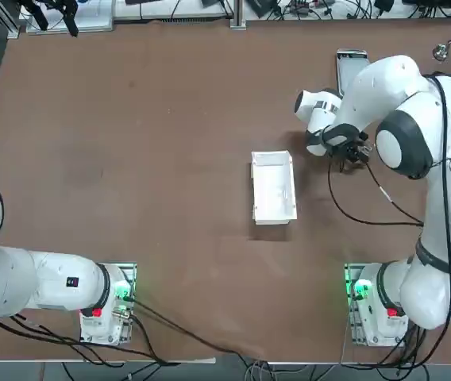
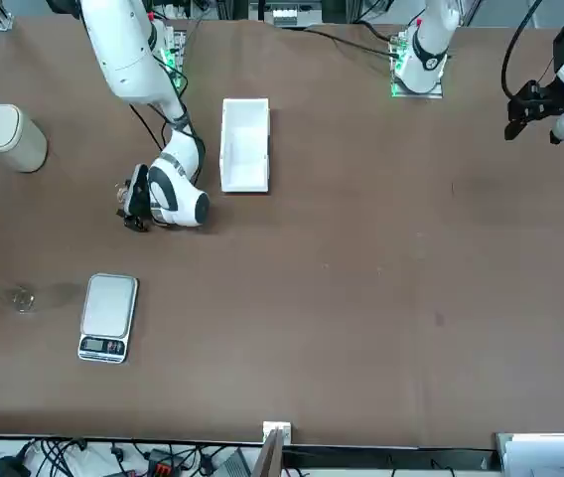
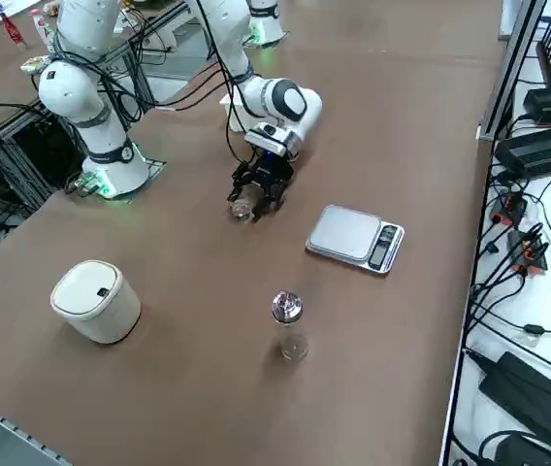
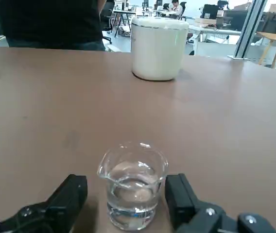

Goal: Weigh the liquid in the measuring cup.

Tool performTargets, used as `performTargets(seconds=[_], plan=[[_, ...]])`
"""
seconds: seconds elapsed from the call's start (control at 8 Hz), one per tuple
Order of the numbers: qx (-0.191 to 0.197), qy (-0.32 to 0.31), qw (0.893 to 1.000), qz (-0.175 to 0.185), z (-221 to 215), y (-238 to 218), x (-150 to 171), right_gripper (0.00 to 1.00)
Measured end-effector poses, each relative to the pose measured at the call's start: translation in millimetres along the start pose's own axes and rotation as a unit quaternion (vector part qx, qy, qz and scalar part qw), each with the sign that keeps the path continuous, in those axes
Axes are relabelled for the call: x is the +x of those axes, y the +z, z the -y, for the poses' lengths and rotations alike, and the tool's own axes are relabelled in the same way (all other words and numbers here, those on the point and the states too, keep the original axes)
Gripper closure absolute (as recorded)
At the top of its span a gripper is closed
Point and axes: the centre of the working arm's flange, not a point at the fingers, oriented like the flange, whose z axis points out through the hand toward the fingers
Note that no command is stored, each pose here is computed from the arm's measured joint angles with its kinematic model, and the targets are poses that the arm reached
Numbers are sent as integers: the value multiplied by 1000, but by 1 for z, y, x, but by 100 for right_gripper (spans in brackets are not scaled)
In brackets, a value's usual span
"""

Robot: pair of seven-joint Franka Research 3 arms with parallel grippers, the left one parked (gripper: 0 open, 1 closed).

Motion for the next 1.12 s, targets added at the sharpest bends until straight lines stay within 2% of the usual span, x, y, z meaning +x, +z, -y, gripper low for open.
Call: performTargets(seconds=[0.25,0.5,0.62,0.75,1.12], plan=[[-1,6,1000,0,0,1,0,6],[-3,6,1000,-2,0,5,1,15],[-4,5,1000,-4,-1,6,0,16],[-4,4,1000,-5,-2,8,0,32],[-2,3,1000,-7,-2,8,0,37]])
